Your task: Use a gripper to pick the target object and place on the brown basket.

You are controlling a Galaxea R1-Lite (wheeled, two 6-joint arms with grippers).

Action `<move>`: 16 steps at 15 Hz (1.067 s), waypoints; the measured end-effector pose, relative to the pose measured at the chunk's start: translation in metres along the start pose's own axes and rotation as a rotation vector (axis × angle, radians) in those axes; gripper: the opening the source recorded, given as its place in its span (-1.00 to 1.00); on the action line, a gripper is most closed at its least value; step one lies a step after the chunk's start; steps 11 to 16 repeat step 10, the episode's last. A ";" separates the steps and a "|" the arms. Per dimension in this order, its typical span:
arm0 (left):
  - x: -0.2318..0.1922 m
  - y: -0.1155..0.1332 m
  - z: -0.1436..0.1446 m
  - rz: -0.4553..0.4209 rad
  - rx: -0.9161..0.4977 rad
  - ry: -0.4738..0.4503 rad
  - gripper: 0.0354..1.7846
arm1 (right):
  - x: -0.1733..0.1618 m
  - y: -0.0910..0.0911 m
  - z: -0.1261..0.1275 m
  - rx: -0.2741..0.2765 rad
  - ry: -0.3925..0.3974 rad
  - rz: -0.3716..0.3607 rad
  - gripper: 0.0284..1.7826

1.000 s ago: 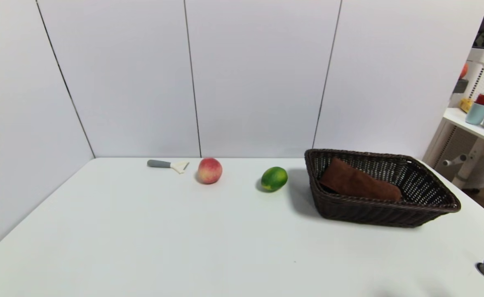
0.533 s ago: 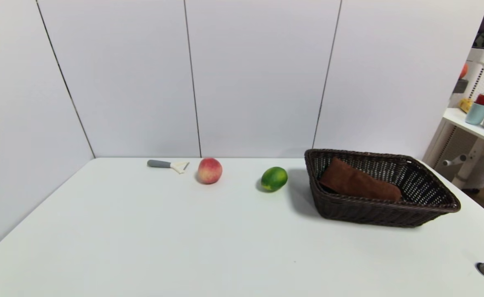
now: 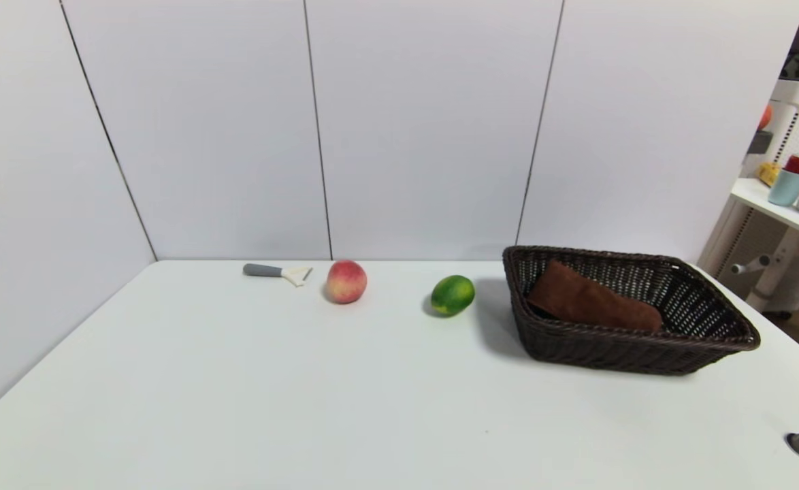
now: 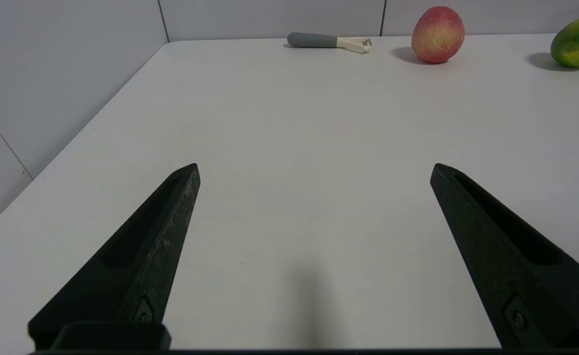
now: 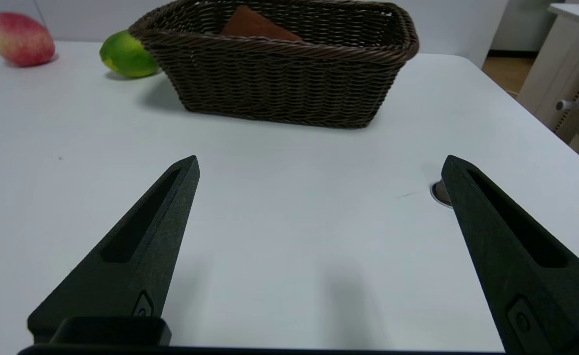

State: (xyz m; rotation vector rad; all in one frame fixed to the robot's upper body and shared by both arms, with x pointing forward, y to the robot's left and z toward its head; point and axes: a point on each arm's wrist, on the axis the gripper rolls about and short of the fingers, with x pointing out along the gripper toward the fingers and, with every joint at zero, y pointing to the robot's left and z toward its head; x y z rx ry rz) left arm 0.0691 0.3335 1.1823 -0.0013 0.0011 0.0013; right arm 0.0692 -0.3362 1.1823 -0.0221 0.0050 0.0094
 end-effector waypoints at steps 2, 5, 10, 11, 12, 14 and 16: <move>0.000 0.000 0.000 0.000 0.001 0.000 0.89 | 0.000 0.000 0.000 0.015 -0.004 -0.012 0.90; 0.000 0.000 0.000 0.000 0.000 0.000 0.89 | 0.000 0.000 0.000 -0.016 -0.005 -0.005 0.90; 0.000 0.000 0.000 0.000 0.000 0.000 0.89 | 0.000 0.000 -0.001 -0.095 -0.001 0.021 0.90; 0.000 0.000 0.000 0.000 0.000 0.000 0.89 | 0.000 0.000 -0.001 -0.095 -0.001 0.021 0.90; 0.000 0.000 0.000 0.000 0.000 0.000 0.89 | 0.000 0.000 -0.001 -0.095 -0.001 0.021 0.90; 0.000 0.000 0.000 0.000 0.000 0.000 0.89 | 0.000 0.000 -0.001 -0.095 -0.001 0.021 0.90; 0.000 0.000 0.000 0.000 0.000 0.000 0.89 | 0.000 0.000 -0.001 -0.095 -0.001 0.021 0.90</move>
